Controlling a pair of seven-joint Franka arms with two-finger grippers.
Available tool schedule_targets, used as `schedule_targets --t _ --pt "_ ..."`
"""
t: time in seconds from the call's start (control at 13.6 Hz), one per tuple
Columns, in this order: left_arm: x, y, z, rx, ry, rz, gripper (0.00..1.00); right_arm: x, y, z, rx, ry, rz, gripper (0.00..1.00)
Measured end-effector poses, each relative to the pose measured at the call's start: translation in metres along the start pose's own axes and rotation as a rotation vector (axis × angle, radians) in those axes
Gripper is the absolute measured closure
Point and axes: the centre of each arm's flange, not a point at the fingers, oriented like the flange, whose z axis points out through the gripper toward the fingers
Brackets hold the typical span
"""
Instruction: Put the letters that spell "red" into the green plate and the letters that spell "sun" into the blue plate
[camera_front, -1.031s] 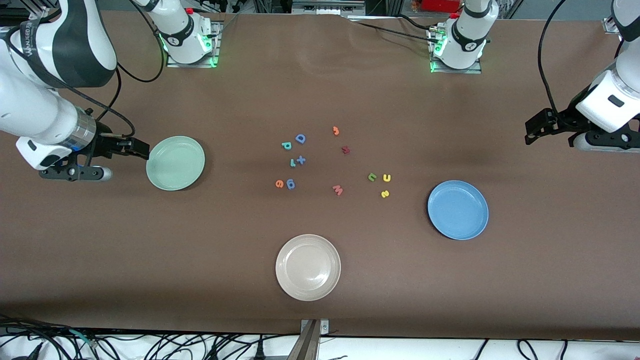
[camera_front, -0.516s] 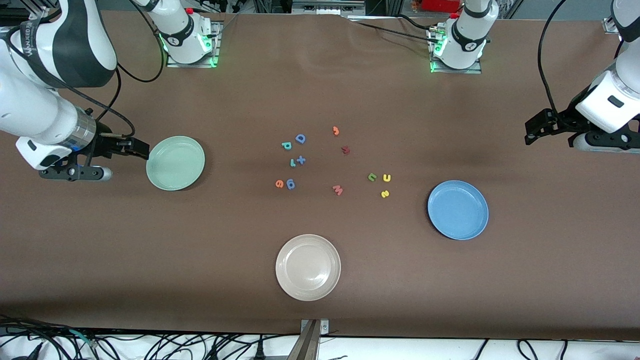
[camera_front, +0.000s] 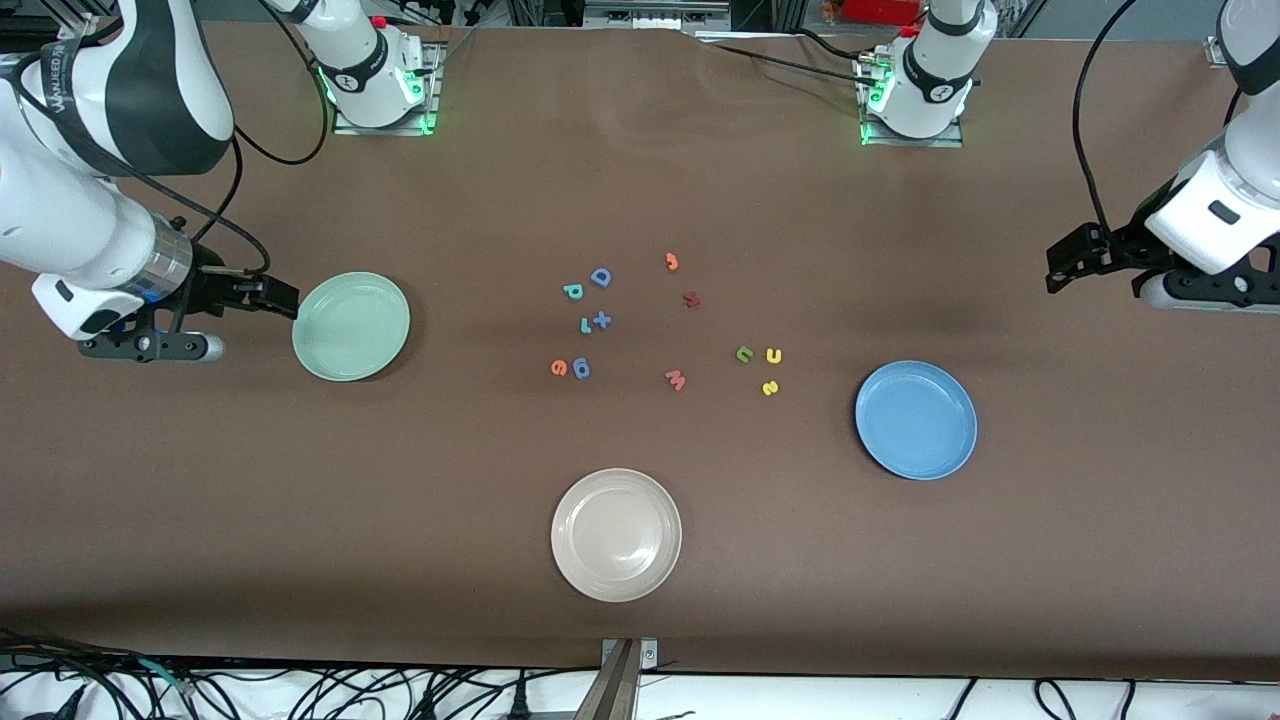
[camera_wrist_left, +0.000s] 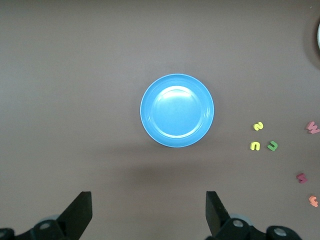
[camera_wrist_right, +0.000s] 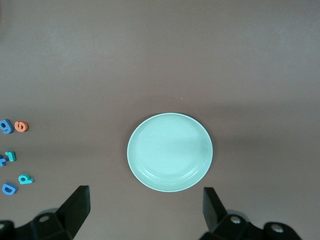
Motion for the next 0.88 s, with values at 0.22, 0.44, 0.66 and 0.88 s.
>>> schedule_targets --t 0.22,0.44,0.66,0.88 --pt "0.007 -0.0001 0.012 -0.001 -0.013 0.0 0.0 -0.0002 0.0001 0.0002 0.0 -0.002 0.0 0.0" --pt "0.0077 -0.0001 0.0111 -0.001 -0.011 0.0 0.0 -0.0005 0.0002 0.0012 -0.001 -0.007 0.005 0.0" --pt "0.0077 0.0005 0.0113 -0.001 -0.012 0.001 0.0 -0.0006 0.0003 0.0027 -0.002 -0.011 0.031 0.0" --pt "0.0077 0.003 0.0114 -0.001 -0.012 0.006 0.0 -0.0007 0.0004 0.003 -0.002 -0.012 0.033 0.0"
